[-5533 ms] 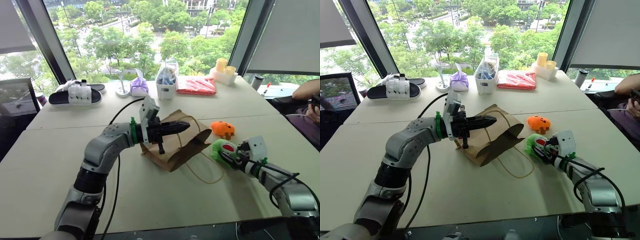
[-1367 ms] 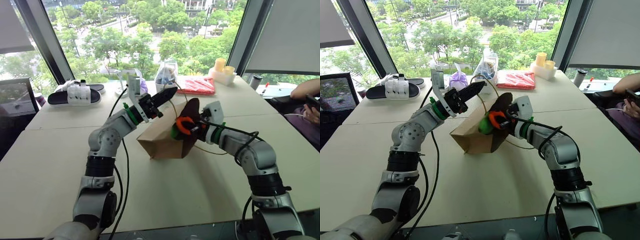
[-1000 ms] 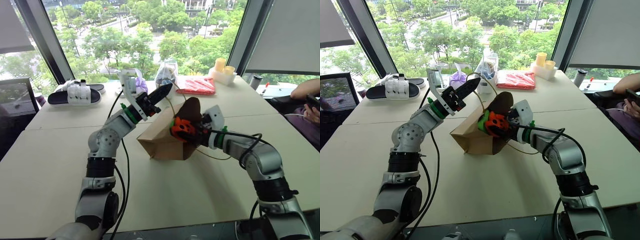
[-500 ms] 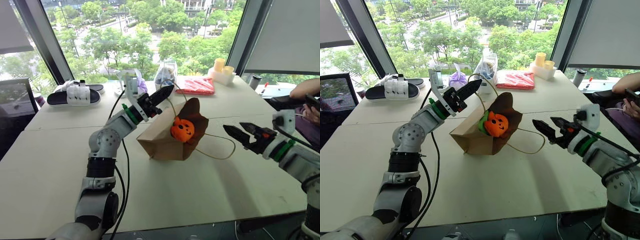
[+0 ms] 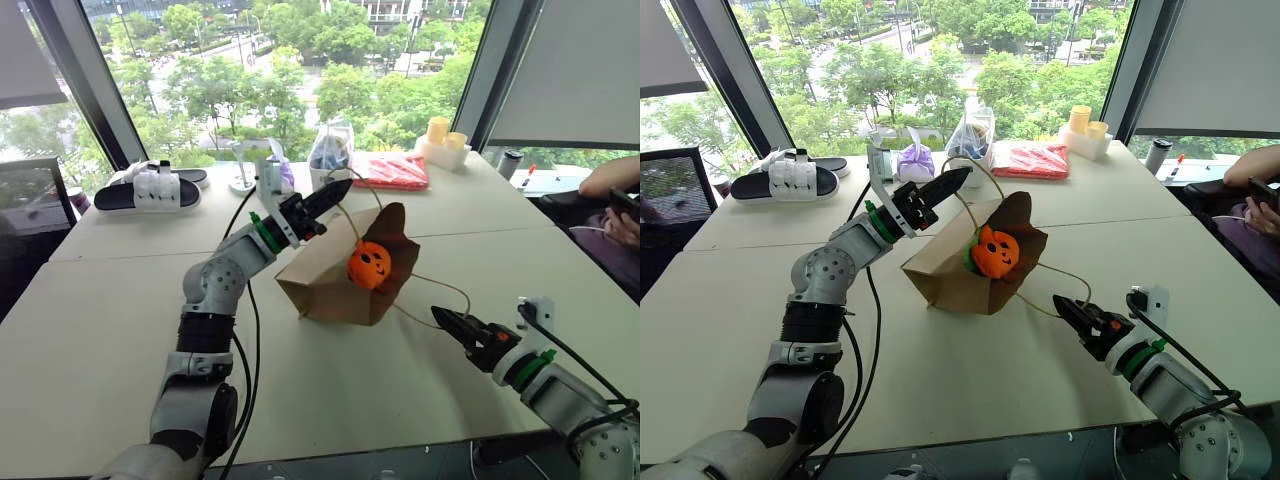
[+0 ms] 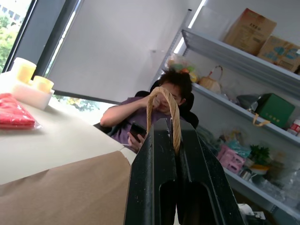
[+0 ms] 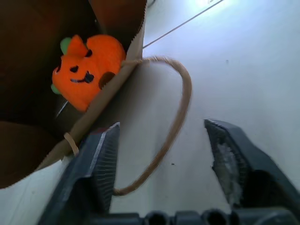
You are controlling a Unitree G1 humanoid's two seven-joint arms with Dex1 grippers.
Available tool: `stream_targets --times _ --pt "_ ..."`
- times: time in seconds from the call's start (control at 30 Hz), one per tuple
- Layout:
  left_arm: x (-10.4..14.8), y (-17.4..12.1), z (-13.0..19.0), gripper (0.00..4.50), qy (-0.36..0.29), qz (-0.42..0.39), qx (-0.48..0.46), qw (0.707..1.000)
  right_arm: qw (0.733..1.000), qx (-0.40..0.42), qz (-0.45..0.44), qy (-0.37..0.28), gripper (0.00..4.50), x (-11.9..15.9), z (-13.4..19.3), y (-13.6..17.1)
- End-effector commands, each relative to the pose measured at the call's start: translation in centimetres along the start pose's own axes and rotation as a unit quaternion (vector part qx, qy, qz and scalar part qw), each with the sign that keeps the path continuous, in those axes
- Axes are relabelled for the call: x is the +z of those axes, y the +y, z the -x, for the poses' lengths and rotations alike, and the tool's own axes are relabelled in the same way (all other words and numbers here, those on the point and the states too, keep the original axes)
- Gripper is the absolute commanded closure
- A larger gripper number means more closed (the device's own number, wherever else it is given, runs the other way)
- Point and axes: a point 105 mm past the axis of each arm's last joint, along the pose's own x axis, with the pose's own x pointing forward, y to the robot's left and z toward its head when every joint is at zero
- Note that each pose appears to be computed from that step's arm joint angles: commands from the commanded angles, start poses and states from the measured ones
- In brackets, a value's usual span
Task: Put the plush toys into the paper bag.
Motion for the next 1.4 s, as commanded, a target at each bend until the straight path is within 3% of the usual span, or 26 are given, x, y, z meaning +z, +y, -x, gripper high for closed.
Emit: stream_targets --times 0.03,0.1,0.23,0.37,0.6,0.7,0.87,0.97,1.03,1.13,1.3,1.4 --pt "1.3 -0.6 -0.4 4.5 -0.011 -0.023 -0.013 1.0 0.999 0.018 0.006 -0.032 3.47 1.4 0.2 0.9" --pt "1.3 -0.6 -0.5 4.5 -0.011 -0.024 -0.013 1.0 0.999 0.019 0.003 -0.038 4.47 1.7 0.3 0.9" --pt "1.2 -0.8 -0.5 4.5 0.002 -0.047 -0.017 0.999 0.998 0.044 -0.008 -0.049 4.47 2.6 0.4 1.8" --pt "0.7 -0.9 -0.7 4.5 0.044 -0.104 -0.032 0.993 0.987 0.118 -0.028 -0.104 4.47 6.0 0.7 4.7" --pt "3.9 -1.4 -1.9 4.5 0.013 -0.116 -0.055 0.992 0.959 0.225 -0.036 -0.171 4.47 11.3 2.1 9.6" --pt "4.5 -0.3 -2.3 4.5 0.007 -0.114 -0.037 0.993 0.955 0.239 -0.03 -0.174 4.47 12.1 1.7 10.9" --pt "2.5 1.8 -2.4 4.5 0.049 -0.126 -0.002 0.991 0.949 0.243 -0.056 -0.194 4.47 13.1 0.5 11.4" --pt "1.8 2.6 -2.4 4.5 0.054 -0.114 0.012 0.992 0.959 0.226 -0.047 -0.163 4.47 11.7 -0.7 11.1" --pt "1.5 2.7 -2.4 3.95 0.056 -0.108 0.013 0.993 0.962 0.227 -0.043 -0.148 4.5 10.9 -1.0 11.3" --pt "1.5 2.7 -2.0 2.68 0.049 -0.091 0.008 0.995 0.965 0.215 -0.043 -0.145 3.59 10.3 -1.3 10.7" --pt "1.2 3.4 -1.2 0.18 0.058 -0.104 0.022 0.993 0.967 0.203 -0.031 -0.149 1.05 10.2 -1.0 9.7" --pt "1.2 3.9 0.2 0.05 0.062 -0.101 0.023 0.993 0.964 0.212 -0.031 -0.155 1.0 10.2 0.2 9.3"
